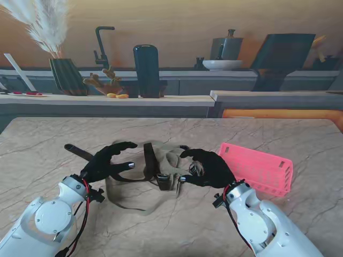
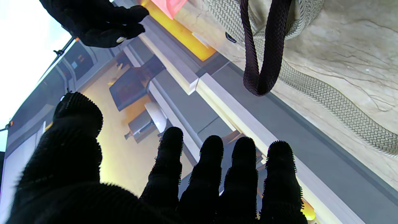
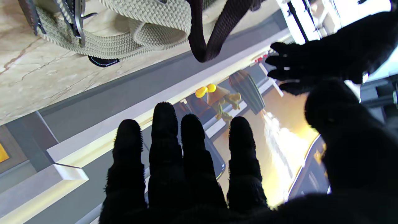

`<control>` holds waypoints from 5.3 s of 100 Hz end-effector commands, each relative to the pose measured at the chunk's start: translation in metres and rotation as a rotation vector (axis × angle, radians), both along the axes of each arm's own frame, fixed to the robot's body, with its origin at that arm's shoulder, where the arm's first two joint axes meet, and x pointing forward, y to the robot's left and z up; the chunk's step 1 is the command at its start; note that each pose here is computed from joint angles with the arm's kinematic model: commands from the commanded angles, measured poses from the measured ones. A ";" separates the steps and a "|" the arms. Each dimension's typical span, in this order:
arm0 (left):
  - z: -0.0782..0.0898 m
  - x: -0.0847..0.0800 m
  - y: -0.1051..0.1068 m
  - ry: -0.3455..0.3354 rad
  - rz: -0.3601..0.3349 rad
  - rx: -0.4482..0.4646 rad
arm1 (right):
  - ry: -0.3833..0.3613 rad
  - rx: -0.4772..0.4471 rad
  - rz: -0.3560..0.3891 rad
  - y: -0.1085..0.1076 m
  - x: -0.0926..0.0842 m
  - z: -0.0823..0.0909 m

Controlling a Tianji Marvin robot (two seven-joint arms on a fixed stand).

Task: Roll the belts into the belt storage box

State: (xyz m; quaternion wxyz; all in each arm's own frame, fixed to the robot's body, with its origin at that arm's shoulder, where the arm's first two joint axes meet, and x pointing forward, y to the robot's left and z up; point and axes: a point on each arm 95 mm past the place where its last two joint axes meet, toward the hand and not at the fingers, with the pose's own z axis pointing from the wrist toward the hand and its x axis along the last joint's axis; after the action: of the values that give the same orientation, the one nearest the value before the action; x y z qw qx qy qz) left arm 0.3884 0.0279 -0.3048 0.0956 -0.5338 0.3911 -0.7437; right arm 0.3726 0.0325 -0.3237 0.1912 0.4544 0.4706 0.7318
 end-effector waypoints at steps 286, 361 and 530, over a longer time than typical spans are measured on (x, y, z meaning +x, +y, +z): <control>-0.010 0.009 0.002 0.068 0.057 -0.042 | -0.234 -0.383 0.157 0.061 0.049 -0.010; -0.018 0.021 -0.060 0.091 -0.080 -0.052 | -0.292 -0.191 0.122 0.047 0.040 0.073; -0.021 0.007 -0.116 0.249 -0.071 -0.355 | -0.196 0.001 0.046 0.060 0.041 0.088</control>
State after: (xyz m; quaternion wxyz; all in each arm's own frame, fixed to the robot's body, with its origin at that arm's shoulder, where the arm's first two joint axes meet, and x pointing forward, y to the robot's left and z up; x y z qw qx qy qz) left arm 0.3986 -0.0834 -0.3249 -0.0673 -0.6160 0.2791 -0.7336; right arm 0.4159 0.0916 -0.2372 0.2168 0.3696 0.4651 0.7746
